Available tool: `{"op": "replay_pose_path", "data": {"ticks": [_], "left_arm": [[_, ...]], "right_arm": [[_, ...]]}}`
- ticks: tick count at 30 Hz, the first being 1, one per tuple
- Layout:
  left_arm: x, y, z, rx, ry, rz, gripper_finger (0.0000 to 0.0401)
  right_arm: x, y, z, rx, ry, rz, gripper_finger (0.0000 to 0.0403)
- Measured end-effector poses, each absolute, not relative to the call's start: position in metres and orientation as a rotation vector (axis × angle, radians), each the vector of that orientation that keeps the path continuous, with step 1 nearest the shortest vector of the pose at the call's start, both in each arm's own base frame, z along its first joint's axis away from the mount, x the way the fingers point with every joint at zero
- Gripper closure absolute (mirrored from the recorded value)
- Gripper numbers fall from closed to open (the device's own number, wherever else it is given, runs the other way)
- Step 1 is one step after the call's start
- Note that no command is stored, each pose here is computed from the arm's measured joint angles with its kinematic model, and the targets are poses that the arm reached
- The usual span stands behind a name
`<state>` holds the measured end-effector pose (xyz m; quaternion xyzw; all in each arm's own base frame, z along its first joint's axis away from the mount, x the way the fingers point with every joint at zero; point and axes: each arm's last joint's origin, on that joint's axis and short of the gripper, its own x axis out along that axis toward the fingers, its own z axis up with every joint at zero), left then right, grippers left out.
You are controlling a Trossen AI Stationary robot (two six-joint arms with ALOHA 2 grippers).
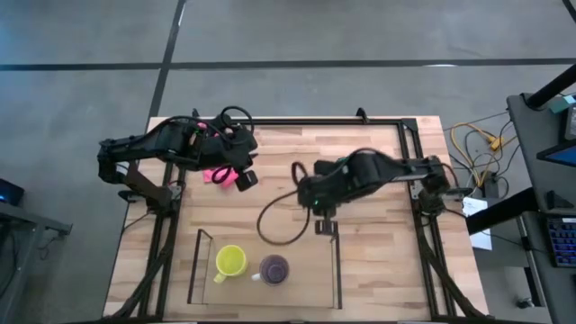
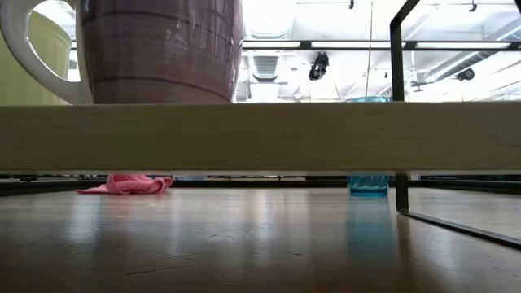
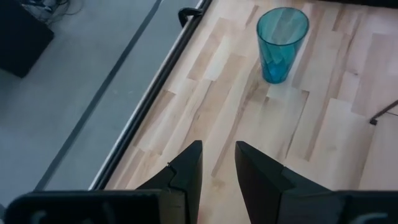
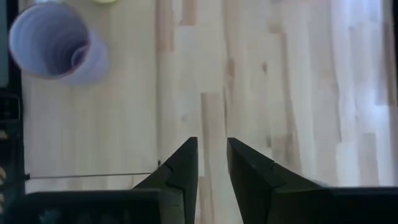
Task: Stack small to large cups/mugs on shelf
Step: Put the blue cup on the shelf
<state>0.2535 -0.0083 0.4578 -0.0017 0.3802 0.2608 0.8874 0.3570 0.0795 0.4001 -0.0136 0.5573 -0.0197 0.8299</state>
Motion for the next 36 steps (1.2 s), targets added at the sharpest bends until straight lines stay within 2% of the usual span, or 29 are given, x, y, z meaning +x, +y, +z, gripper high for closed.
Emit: {"op": "replay_pose_path", "data": {"ticks": [8, 22, 28, 36], "left_arm": [[0.255, -0.010, 0.457, -0.032, 0.806, 0.488, 0.0319], [0.254, -0.010, 0.457, -0.030, 0.806, 0.487, 0.0319], [0.254, -0.010, 0.457, -0.030, 0.806, 0.487, 0.0319], [0.254, -0.008, 0.457, -0.032, 0.806, 0.492, 0.0319]], "right_arm": [[0.326, 0.042, 0.406, 0.109, 1.208, -0.188, 0.0323], [0.289, -0.014, 0.333, 0.195, 1.503, -0.390, 0.0327], [0.285, -0.021, 0.306, 0.193, 1.610, -0.400, 0.0336], [0.293, -0.021, 0.298, 0.143, 1.552, -0.328, 0.0339]]}}
